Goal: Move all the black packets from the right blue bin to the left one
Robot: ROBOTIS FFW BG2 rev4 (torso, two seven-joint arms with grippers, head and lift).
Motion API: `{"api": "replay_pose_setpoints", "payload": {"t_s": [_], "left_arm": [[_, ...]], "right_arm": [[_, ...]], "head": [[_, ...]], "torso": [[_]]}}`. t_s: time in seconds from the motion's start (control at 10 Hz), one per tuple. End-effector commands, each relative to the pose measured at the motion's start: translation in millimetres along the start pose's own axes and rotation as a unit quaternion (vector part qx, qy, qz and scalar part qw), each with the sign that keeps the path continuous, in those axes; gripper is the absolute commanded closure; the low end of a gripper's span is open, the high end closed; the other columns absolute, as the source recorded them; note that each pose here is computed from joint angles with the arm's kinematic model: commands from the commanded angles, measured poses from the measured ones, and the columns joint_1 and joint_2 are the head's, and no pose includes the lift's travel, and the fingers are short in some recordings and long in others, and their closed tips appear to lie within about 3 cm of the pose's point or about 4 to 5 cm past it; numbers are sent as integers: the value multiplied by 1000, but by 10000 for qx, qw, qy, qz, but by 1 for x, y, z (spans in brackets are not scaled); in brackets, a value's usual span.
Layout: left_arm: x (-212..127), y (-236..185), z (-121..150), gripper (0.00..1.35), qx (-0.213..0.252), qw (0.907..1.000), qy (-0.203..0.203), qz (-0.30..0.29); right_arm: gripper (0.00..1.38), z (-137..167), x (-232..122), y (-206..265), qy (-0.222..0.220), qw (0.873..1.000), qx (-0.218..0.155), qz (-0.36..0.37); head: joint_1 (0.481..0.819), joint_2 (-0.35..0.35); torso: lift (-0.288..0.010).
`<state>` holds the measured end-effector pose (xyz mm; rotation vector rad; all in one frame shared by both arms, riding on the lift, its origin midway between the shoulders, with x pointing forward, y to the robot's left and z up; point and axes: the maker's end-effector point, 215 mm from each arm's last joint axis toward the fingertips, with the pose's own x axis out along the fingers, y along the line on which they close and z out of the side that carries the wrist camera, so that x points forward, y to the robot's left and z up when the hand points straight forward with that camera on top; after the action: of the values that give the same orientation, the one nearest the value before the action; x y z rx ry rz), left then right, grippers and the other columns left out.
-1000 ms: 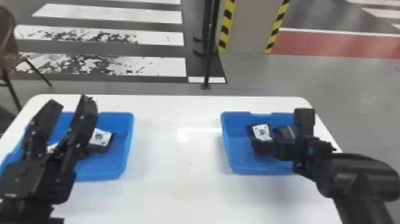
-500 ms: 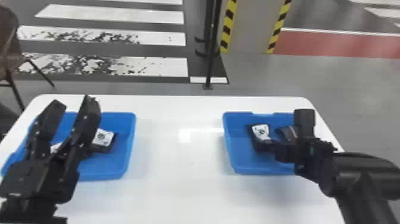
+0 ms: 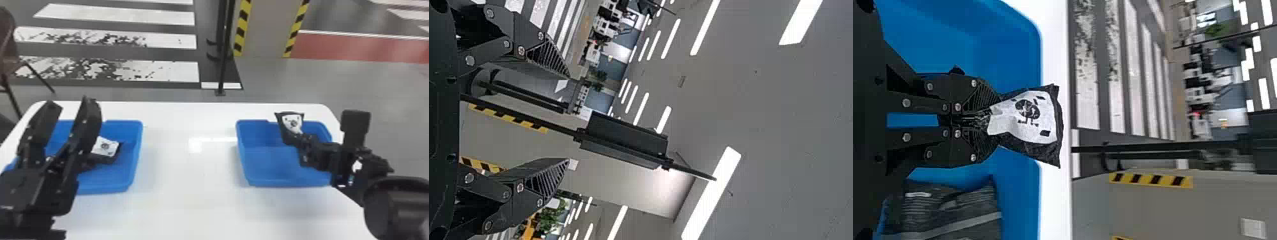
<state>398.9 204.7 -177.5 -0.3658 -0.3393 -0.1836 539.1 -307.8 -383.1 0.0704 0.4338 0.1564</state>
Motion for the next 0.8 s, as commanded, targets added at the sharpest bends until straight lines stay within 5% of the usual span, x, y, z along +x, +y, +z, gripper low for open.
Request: {"api": "replay_pose_setpoints", "payload": {"t_s": [0.0, 0.3, 0.7], "left_arm": [[0, 0, 0, 492, -13, 10000, -10, 3], [12, -18, 2, 461, -27, 9996, 97, -249], [20, -28, -20, 440, 82, 9931, 1016, -582]], "right_arm": [[1084, 63, -14, 24, -1126, 9926, -83, 452], [1082, 123, -20, 87, -2375, 9531, -189, 1867], [1082, 144, -53, 229, -2547, 8914, -37, 3749]], "head": [[695, -122], [656, -74], [616, 12]], "torso": [[-140], [-140], [-140]]}}
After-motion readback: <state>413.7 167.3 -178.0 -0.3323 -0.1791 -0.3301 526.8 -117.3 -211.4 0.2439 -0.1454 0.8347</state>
